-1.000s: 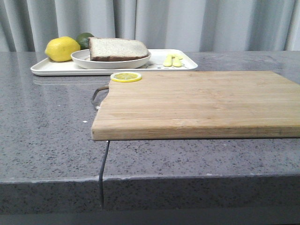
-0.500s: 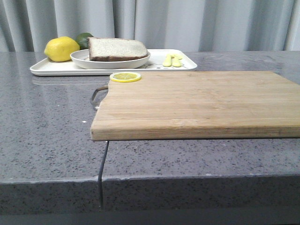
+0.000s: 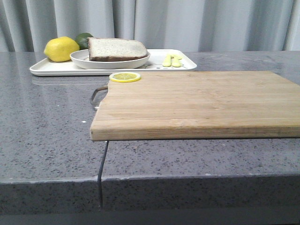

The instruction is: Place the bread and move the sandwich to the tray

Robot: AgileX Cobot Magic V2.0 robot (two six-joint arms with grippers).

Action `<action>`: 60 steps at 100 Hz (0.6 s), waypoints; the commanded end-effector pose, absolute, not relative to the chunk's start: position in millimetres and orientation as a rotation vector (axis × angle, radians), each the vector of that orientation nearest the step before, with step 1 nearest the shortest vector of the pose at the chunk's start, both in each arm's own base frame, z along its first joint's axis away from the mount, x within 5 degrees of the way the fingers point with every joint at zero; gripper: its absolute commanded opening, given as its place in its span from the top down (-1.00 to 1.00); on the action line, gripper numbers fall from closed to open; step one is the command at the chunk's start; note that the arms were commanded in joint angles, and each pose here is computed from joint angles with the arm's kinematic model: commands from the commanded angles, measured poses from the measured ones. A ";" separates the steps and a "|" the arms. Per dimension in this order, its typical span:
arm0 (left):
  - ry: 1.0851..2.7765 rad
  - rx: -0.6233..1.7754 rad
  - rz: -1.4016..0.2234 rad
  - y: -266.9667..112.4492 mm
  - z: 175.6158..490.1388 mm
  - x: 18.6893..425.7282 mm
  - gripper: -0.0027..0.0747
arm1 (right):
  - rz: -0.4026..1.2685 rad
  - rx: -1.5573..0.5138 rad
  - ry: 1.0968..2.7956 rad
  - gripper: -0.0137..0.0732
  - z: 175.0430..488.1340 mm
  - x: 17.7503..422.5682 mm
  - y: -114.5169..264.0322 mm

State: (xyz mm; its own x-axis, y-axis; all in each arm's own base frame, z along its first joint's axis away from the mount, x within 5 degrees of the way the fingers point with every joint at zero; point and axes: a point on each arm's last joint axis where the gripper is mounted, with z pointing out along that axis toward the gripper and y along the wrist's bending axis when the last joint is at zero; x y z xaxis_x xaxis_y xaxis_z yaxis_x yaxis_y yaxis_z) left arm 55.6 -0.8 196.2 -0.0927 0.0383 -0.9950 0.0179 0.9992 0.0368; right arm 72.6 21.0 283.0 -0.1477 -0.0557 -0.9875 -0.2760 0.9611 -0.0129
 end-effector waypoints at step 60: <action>1.561 0.038 0.004 -1.2 200.7 54.2 0.98 | 0.053 -0.110 1.529 0.84 237.3 54.1 5.5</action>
State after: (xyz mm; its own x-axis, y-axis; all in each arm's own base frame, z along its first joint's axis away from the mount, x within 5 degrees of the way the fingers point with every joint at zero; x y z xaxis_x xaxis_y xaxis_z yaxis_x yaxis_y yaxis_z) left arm 55.6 -0.8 196.2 -0.0927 0.0383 -0.9950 0.0179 0.9992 0.0368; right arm 58.1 7.2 228.6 -0.0815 -0.0443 -0.9957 -0.1303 0.9909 -0.0334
